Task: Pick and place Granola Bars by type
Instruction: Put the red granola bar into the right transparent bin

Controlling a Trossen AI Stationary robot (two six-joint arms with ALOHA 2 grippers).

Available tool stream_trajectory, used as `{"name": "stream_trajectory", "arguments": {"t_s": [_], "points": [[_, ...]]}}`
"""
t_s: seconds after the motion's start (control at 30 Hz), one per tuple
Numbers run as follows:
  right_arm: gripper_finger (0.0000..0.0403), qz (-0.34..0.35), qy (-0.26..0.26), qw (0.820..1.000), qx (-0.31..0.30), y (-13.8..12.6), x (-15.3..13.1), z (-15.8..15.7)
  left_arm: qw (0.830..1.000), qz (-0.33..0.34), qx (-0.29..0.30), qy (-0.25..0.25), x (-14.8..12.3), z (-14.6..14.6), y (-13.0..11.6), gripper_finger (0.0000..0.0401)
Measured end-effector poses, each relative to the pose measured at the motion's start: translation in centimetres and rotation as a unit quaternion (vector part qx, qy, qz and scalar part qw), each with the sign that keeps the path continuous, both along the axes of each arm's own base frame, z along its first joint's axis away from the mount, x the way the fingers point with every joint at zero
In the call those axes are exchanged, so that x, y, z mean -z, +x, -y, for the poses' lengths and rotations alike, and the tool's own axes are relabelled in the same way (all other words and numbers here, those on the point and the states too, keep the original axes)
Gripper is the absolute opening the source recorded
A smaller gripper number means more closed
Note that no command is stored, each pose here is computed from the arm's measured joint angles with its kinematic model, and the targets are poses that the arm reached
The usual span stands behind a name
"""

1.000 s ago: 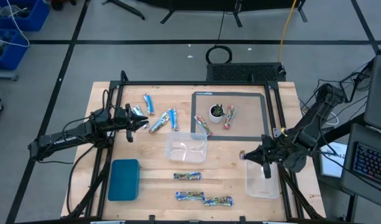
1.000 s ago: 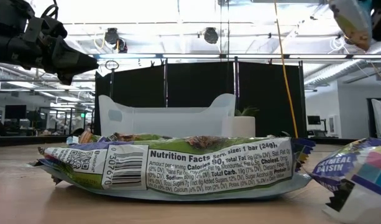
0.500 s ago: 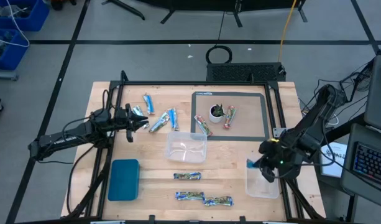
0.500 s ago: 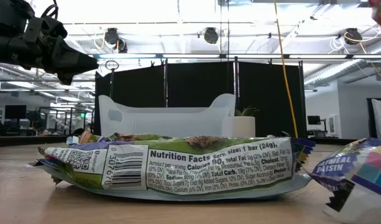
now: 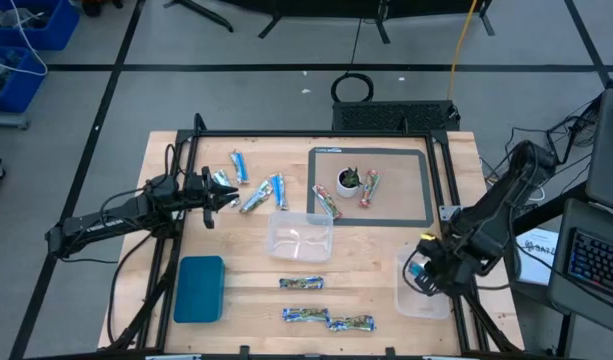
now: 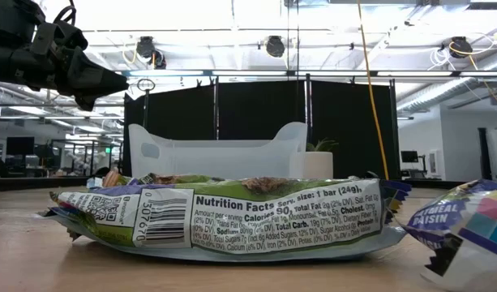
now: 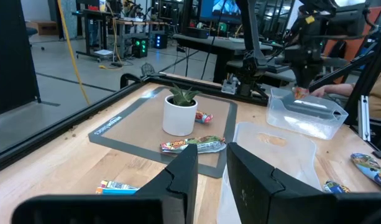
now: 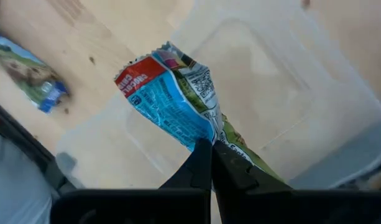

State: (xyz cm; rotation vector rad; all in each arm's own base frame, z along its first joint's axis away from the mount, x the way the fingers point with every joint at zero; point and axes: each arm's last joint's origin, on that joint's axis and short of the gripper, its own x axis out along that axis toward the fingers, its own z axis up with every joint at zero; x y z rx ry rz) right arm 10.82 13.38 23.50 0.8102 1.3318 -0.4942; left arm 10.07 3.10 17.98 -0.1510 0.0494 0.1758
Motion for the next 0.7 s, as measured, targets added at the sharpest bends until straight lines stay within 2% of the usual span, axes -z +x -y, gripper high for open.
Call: {"name": "stream_trajectory", "arguments": {"t_s": [0.13, 0.43, 0.7], "points": [[0.0, -0.017, -0.001, 1.0, -0.001, 0.5, 0.5, -0.2, 1.0, 0.0, 0.0, 0.0, 0.0, 0.0, 0.0, 0.0093], [0.0, -0.01, -0.008, 1.0, -0.021, 1.5, 0.8, 0.0, 1.0, 0.0, 0.0, 0.0, 0.0, 0.0, 0.0, 0.0093], [0.0, -0.009, -0.008, 1.0, -0.008, 1.9, 0.8, 0.4, 1.0, 0.0, 0.0, 0.0, 0.0, 0.0, 0.0, 0.0093]]}}
